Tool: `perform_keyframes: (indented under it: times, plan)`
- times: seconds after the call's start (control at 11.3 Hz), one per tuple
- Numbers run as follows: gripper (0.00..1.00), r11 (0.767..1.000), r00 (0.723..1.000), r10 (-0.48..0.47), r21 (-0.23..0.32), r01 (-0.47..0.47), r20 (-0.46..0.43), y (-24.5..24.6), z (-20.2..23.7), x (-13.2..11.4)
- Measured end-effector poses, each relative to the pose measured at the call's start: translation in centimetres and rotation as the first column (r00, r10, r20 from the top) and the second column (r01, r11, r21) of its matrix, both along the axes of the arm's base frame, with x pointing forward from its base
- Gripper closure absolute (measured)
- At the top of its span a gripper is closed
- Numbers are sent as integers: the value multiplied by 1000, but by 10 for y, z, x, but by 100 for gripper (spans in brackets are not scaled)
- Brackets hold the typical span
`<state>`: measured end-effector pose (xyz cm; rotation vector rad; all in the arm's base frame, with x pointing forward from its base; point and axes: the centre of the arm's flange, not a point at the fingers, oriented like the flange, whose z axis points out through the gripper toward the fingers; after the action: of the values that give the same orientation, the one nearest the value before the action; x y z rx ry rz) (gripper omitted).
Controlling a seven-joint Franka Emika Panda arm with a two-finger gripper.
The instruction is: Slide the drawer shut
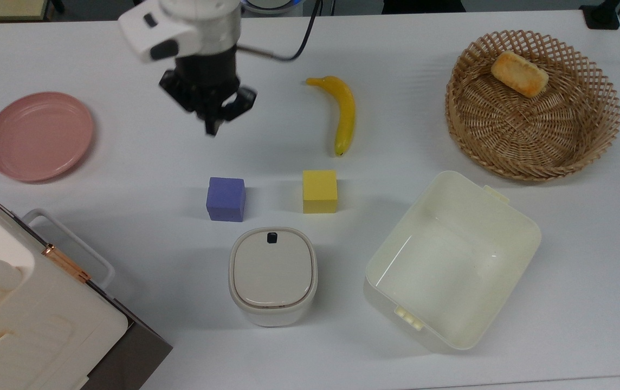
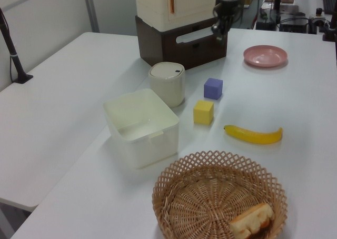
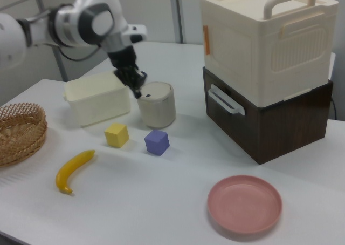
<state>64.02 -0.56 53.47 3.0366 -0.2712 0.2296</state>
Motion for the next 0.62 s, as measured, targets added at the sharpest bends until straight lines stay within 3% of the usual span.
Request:
perform_keyframes:
  times: [0.27, 0.36, 0.62]
  plan:
    - [94, 996, 992, 91, 11, -91, -84, 21, 42, -40]
    - [87, 994, 989, 112, 5, -112, -101, 26, 53, -51]
    - [44, 986, 979, 165, 7, -165, -119, 35, 73, -71]
